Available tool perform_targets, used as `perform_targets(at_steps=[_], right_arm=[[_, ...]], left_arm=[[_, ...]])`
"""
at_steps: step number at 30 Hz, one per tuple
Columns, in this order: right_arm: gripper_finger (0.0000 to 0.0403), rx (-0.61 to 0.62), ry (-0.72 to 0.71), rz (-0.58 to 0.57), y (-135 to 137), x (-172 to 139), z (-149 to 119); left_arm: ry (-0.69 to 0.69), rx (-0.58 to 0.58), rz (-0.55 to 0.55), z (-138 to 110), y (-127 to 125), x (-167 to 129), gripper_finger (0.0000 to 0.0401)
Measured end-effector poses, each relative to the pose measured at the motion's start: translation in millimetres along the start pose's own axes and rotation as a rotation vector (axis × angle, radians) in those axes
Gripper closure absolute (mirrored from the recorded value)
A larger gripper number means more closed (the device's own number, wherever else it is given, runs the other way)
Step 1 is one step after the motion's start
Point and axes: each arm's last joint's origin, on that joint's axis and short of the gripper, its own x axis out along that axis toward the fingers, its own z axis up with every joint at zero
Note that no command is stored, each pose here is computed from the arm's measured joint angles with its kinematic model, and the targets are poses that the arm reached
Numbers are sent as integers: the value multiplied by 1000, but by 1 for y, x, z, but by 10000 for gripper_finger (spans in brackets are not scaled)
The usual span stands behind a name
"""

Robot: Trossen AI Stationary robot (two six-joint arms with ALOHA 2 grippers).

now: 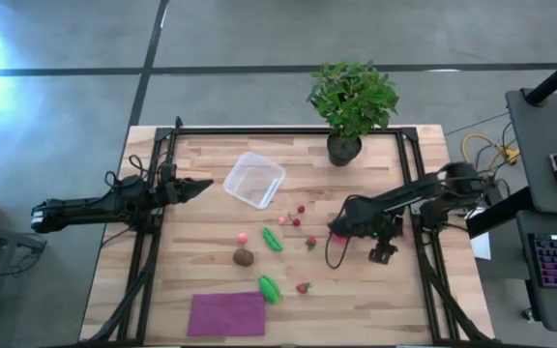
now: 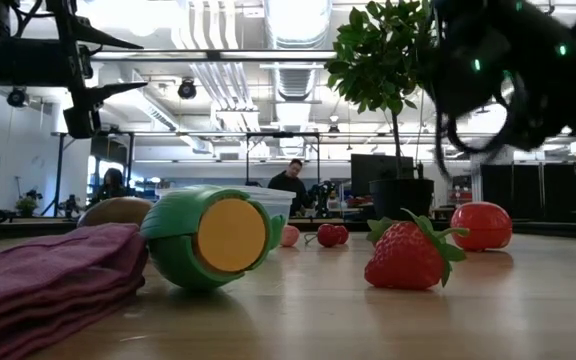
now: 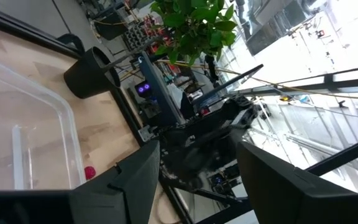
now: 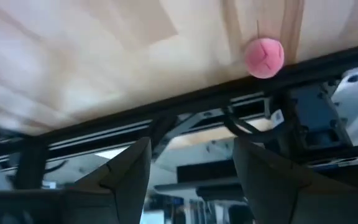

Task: Pick and placing Produce into tupperware
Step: Put the right peach into the transparent bin

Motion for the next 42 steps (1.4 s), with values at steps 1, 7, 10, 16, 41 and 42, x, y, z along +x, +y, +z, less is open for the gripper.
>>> perform_targets(at_steps=[1, 7, 10, 16, 41, 42], right_arm=[[184, 17, 30, -13, -1, 6, 4], [184, 47, 128, -35, -14, 31, 12], [184, 45, 96, 10, -19, 36, 16], [184, 90, -72, 124, -26, 34, 29], [183, 1445, -439, 361, -28, 31, -69], [183, 1458, -423, 336, -25, 35, -69]], left_arm=[[-1, -4, -2, 0, 0, 0, 200], [-1, -5, -1, 0, -1, 0, 200], [-1, -5, -1, 0, -1, 0, 200], [-8, -8, 2, 1, -1, 0, 200], [-54, -4, 31, 2, 0, 1, 200], [-58, -4, 32, 2, 0, 1, 200]])
